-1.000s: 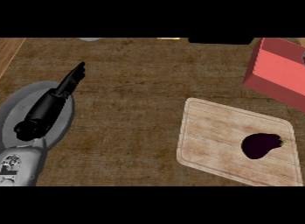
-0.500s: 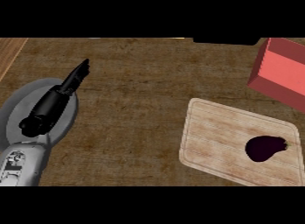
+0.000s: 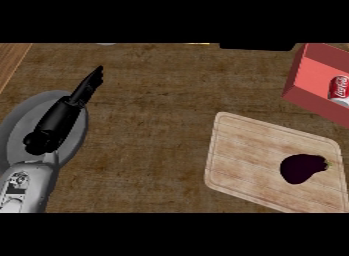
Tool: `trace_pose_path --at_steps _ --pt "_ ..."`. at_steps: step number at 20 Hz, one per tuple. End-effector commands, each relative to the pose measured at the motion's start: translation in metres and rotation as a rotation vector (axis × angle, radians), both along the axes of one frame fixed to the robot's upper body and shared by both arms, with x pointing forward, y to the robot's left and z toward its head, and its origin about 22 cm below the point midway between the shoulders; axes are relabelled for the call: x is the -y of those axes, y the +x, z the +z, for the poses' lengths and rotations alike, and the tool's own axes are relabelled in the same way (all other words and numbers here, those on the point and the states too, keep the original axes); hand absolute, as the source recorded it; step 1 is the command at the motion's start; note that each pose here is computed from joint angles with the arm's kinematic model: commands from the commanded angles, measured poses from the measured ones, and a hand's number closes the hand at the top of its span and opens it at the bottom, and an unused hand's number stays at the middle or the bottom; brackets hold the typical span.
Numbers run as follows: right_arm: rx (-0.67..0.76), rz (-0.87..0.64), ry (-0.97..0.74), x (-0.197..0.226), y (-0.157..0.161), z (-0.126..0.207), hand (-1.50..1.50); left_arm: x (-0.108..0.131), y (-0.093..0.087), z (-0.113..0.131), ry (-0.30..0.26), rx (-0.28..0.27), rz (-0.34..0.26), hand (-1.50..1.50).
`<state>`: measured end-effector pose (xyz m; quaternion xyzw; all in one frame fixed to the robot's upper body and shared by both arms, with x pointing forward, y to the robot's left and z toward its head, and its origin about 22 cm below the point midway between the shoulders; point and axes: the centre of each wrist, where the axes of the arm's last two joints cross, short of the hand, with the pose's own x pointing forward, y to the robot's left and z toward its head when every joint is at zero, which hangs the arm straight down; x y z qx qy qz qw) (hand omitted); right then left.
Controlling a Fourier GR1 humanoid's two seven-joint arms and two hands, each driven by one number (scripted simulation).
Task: Pick the can from the cutting board and place it in the cardboard box
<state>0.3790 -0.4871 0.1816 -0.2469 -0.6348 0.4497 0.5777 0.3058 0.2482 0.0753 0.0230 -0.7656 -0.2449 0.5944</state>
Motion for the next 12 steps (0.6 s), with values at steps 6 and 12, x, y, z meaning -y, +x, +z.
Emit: trace_pose_path --at_steps 6,12 --pt "0.073 -0.097 0.78 0.013 -0.009 -0.007 -1.5 -0.007 -0.006 -0.006 -0.012 -0.009 -0.005 0.0" --pt "0.12 -0.242 0.89 0.042 -0.037 -0.013 -1.5 0.0 -0.004 -0.002 -0.014 0.014 -0.009 0.0"
